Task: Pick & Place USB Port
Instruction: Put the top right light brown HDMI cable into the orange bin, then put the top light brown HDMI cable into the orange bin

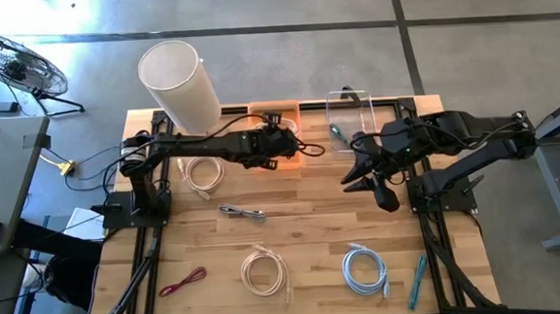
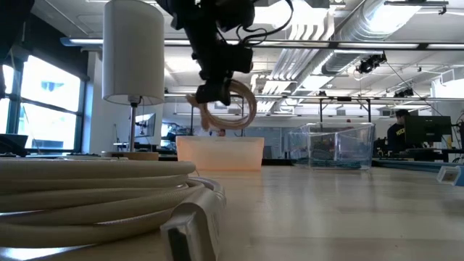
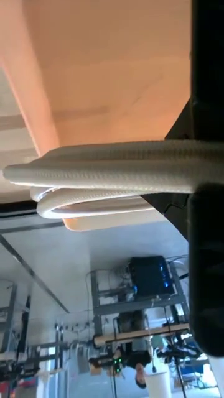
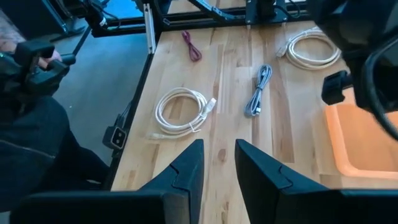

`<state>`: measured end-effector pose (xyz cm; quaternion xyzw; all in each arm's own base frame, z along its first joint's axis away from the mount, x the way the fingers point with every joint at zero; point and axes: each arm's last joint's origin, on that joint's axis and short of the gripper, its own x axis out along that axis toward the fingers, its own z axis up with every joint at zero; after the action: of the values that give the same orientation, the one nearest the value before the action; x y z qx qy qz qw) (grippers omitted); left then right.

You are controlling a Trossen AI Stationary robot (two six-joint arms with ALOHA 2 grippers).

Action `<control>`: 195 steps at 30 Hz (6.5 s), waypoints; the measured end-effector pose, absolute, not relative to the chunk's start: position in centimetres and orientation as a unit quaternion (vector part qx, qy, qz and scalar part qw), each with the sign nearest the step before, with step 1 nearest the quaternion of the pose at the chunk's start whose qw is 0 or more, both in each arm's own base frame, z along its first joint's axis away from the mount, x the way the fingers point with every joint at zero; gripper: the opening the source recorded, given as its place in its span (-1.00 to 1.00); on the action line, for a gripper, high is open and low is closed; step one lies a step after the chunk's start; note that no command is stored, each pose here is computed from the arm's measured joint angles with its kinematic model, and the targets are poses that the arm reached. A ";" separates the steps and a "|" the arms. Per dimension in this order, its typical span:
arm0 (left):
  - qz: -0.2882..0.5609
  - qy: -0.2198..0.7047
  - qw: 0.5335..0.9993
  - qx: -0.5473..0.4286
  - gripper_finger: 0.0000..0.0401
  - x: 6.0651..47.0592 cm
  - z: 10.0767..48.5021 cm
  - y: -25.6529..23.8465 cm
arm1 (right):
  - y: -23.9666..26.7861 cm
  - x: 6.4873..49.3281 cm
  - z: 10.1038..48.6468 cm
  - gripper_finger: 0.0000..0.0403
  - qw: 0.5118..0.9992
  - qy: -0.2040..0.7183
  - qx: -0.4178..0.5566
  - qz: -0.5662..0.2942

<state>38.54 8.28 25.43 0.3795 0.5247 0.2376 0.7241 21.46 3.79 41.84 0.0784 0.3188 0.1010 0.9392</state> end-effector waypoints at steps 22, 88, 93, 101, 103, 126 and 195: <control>0.169 0.527 0.765 0.331 -0.39 37.9 25.1 11.1 | 4.2 21.2 41.6 -0.59 0.934 0.332 0.071 0.108; -0.065 0.746 0.642 0.165 -0.42 18.6 19.5 -0.7 | 4.1 20.8 41.1 -0.59 0.923 0.358 0.010 0.141; -0.062 0.740 0.648 0.169 -0.42 18.7 19.2 0.5 | 4.1 20.8 41.1 -0.59 0.923 0.359 0.026 0.136; -0.020 0.751 0.649 0.120 -0.42 18.5 19.2 3.1 | 4.2 20.8 41.2 -0.59 0.923 0.359 0.042 0.130; -0.014 0.749 0.653 0.110 -0.42 18.5 19.1 3.5 | 4.2 20.8 41.2 -0.59 0.924 0.358 0.043 0.130; -0.043 0.762 0.642 0.078 -0.42 19.5 17.3 4.0 | 4.2 21.0 41.3 -0.59 0.927 0.348 0.044 0.131; 0.001 0.699 0.710 0.085 -1.00 25.8 22.7 0.5 | 4.2 21.1 41.4 -0.59 0.931 0.340 0.040 0.127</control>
<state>25.82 0.50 22.74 0.0846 0.6992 0.0006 0.7099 21.12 4.18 41.42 0.0404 0.3404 0.1270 0.9308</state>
